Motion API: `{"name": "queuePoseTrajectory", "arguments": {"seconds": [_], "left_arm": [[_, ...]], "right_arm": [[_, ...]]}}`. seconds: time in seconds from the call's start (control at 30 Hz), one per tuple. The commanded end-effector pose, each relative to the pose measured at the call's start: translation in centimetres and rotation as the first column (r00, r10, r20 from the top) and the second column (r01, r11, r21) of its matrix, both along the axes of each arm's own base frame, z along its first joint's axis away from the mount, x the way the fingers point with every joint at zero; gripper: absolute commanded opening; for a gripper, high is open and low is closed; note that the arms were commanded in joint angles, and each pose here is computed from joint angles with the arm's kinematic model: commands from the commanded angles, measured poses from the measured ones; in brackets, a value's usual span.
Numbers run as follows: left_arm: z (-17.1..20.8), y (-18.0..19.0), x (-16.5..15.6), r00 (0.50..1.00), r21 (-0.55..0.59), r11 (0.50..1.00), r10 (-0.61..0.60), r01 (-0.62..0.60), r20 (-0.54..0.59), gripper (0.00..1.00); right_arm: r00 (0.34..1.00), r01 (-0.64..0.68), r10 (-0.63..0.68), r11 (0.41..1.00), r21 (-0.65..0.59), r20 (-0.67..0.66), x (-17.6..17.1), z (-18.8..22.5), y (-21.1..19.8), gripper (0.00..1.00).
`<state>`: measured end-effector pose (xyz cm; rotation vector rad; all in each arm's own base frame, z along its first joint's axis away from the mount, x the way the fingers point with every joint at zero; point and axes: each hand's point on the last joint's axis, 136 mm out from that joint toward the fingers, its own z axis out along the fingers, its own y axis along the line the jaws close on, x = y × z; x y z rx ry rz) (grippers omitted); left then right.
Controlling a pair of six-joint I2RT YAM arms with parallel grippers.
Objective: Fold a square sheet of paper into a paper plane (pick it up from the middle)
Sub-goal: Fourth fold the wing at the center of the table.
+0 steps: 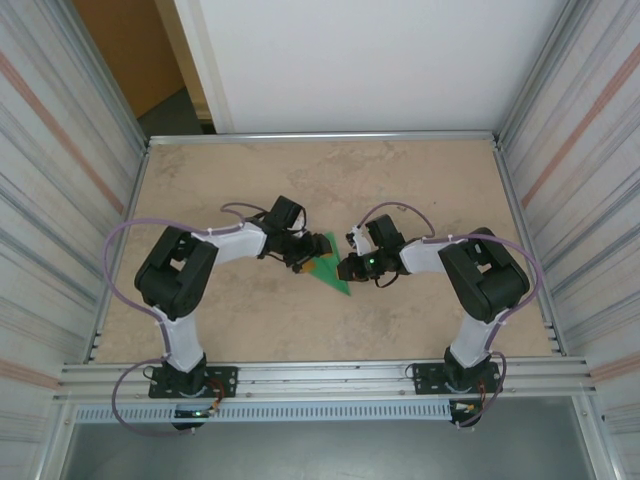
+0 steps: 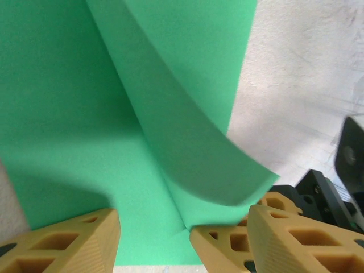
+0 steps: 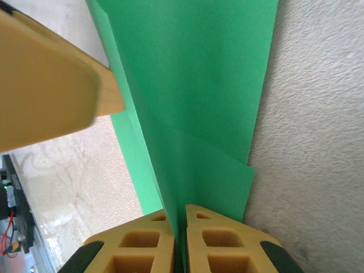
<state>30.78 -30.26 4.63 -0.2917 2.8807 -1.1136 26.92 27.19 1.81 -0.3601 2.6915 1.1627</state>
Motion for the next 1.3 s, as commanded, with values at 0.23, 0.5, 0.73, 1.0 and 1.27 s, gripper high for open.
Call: {"name": "queuePoseTrajectory", "arguments": {"seconds": [0.23,0.5,0.73,1.0,1.27], "left_arm": [[2.7,-0.4,0.6,0.995,-0.099,0.995,0.0,0.01,0.105,0.54],[1.7,-0.6,0.5,0.998,-0.074,0.997,-0.024,0.028,0.061,0.51],[-0.3,0.5,0.0,0.999,0.034,0.999,-0.043,0.043,0.013,0.53],[-1.7,0.3,-0.4,0.997,0.129,0.989,-0.069,0.072,-0.029,0.6],[-3.5,1.5,-1.9,0.991,0.316,0.943,-0.074,0.106,-0.111,0.63]], "right_arm": [[0.99,0.055,-0.044,0.995,0.078,-0.136,-0.6,-1.2,-0.9,0.09],[0.991,0.048,-0.04,0.997,0.065,-0.125,-0.6,-1.1,-1.3,0.12],[0.992,0.05,-0.042,0.997,0.066,-0.121,-0.4,-0.9,-1.3,0.13],[0.992,0.054,-0.046,0.996,0.067,-0.114,-0.3,-0.4,-1.3,0.18],[0.989,0.086,-0.077,0.994,0.073,-0.123,-0.3,0.7,-1.4,0.23]]}}
